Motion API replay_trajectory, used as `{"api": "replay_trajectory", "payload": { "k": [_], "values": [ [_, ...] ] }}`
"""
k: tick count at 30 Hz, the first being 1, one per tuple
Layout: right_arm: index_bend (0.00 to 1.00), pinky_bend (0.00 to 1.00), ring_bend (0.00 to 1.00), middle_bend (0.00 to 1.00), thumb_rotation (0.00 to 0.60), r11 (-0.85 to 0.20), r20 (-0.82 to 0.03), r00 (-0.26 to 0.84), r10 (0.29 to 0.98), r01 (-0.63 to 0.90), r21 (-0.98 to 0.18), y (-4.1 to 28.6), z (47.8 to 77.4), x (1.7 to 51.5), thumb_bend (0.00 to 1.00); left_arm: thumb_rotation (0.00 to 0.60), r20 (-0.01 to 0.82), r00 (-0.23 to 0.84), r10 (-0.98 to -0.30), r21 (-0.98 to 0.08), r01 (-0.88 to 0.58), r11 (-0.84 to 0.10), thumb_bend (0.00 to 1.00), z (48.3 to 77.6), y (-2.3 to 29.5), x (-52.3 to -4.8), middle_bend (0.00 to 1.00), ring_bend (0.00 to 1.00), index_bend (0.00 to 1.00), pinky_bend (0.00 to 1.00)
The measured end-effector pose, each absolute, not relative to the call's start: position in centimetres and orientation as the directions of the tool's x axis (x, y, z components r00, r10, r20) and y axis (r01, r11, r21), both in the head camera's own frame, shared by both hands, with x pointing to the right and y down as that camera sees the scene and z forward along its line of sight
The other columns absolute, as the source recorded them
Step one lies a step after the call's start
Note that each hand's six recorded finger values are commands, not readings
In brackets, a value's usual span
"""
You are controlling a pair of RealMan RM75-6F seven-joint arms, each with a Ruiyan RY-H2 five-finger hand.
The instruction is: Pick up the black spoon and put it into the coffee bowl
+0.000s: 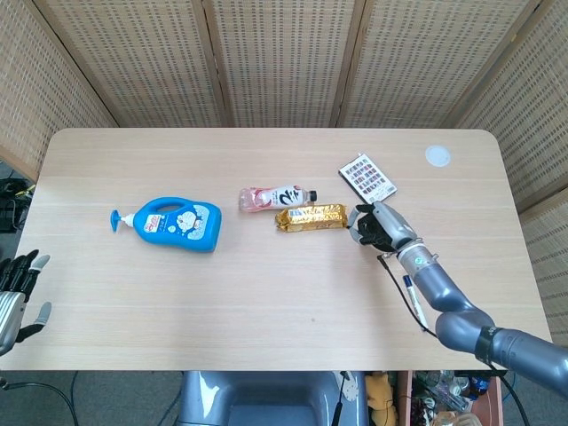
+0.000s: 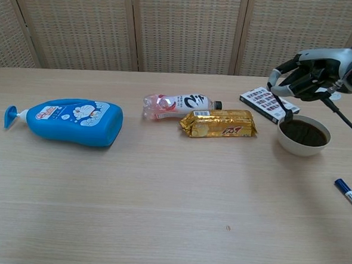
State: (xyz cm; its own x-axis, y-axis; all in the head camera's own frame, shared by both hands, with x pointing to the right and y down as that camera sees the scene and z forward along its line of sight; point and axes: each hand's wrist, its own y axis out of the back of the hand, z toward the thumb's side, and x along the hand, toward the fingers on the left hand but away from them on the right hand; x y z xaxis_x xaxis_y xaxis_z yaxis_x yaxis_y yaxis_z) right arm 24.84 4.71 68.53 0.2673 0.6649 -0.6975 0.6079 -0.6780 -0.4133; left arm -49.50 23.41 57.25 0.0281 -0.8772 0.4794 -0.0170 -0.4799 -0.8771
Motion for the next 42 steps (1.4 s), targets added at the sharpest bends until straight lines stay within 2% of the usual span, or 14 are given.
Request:
{"api": "replay_trajectory", "payload": {
  "k": [15, 28, 34, 42],
  "values": [
    [0.73, 1.00, 0.89, 0.90, 0.600, -0.652, -0.740, 0.126, 0.661, 0.586, -0.482, 3.1, 72.8, 27.9, 0.64, 0.600, 0.490, 0.018, -0.872, -0.872, -0.008, -0.490, 0.47, 57.4, 23.5, -49.5, 0.00, 0.00, 0.00, 0.00],
    [0.74, 1.00, 0.89, 0.90, 0.600, -0.645, -0.756, 0.053, 0.653, 0.561, -0.518, 2.7, 74.3, 30.6, 0.64, 0.600, 0.491, 0.019, -0.871, -0.871, -0.003, -0.491, 0.47, 57.4, 23.5, -49.3, 0.00, 0.00, 0.00, 0.00],
    [0.74, 1.00, 0.89, 0.90, 0.600, -0.654, -0.769, 0.034, 0.638, 0.551, -0.518, 3.2, 75.1, 31.4, 0.64, 0.600, 0.492, 0.018, -0.871, -0.871, -0.001, -0.492, 0.47, 57.4, 23.4, -49.2, 0.00, 0.00, 0.00, 0.00],
    [0.74, 1.00, 0.89, 0.90, 0.600, -0.688, -0.788, 0.084, 0.610, 0.550, -0.474, 4.5, 75.1, 30.1, 0.64, 0.600, 0.493, 0.024, -0.870, -0.870, -0.005, -0.493, 0.47, 57.5, 23.4, -49.1, 0.00, 0.00, 0.00, 0.00]
  ]
}}
